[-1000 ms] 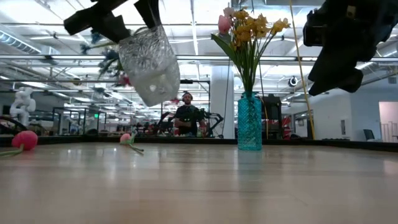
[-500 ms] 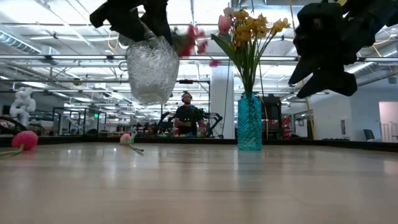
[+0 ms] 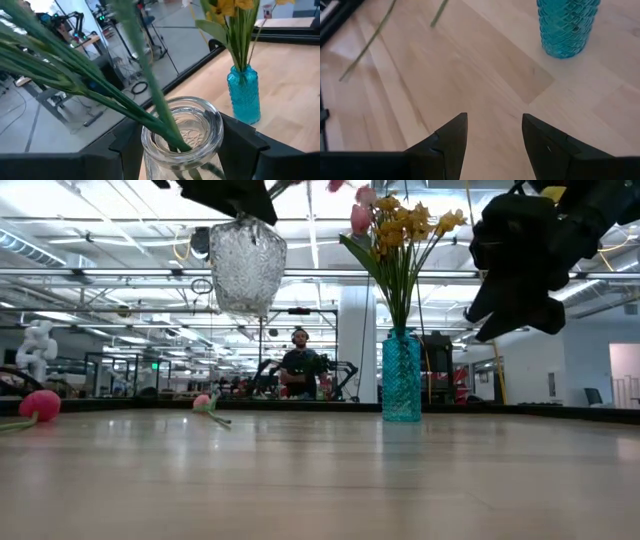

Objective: Sort flowers into vase by color
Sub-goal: Adjust the transparent vase

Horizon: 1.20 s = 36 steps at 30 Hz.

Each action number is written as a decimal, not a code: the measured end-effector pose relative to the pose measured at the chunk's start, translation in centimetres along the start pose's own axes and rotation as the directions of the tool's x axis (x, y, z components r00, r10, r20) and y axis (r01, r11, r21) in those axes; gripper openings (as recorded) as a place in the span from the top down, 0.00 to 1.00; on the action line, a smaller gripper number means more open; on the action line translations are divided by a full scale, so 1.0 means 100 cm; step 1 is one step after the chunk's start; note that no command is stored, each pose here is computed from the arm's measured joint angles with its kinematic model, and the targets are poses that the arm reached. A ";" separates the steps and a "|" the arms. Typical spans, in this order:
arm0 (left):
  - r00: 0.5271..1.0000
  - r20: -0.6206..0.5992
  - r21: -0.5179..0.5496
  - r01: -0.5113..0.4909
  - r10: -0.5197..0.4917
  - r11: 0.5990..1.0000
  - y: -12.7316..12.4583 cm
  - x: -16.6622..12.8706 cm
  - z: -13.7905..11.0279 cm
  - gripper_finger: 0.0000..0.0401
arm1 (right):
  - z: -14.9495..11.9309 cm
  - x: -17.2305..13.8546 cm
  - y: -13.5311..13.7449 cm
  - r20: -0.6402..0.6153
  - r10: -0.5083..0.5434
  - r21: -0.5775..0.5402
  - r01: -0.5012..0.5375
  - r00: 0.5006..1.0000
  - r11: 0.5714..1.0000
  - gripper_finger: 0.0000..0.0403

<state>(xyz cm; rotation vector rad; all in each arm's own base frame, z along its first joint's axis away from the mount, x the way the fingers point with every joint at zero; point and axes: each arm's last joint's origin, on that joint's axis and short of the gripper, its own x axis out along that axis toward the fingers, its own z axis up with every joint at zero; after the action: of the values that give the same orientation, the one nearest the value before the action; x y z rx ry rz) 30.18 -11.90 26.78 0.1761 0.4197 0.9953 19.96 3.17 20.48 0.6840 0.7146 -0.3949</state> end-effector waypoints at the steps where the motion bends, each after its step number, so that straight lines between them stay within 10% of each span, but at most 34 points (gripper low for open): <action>1: 1.000 0.003 -0.004 -0.002 0.002 1.000 0.000 0.000 0.000 0.49 | 0.000 0.000 0.000 -0.005 -0.005 -0.006 0.005 1.000 1.000 0.55; 12: 0.999 0.044 -0.168 -0.021 0.029 0.986 0.001 0.001 0.002 0.49 | -0.005 0.000 -0.004 -0.063 -0.028 -0.055 0.025 0.998 0.998 0.55; 36: 0.947 -0.036 0.005 0.319 -0.319 0.948 -0.027 -0.060 -0.056 0.49 | -0.004 0.000 -0.004 -0.055 -0.033 0.041 0.036 0.998 0.999 0.55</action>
<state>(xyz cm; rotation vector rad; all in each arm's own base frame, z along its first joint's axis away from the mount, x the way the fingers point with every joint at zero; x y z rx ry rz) 27.09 -18.65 22.40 0.0962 0.4693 0.6779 19.52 3.17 20.08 0.7247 0.7720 -0.4252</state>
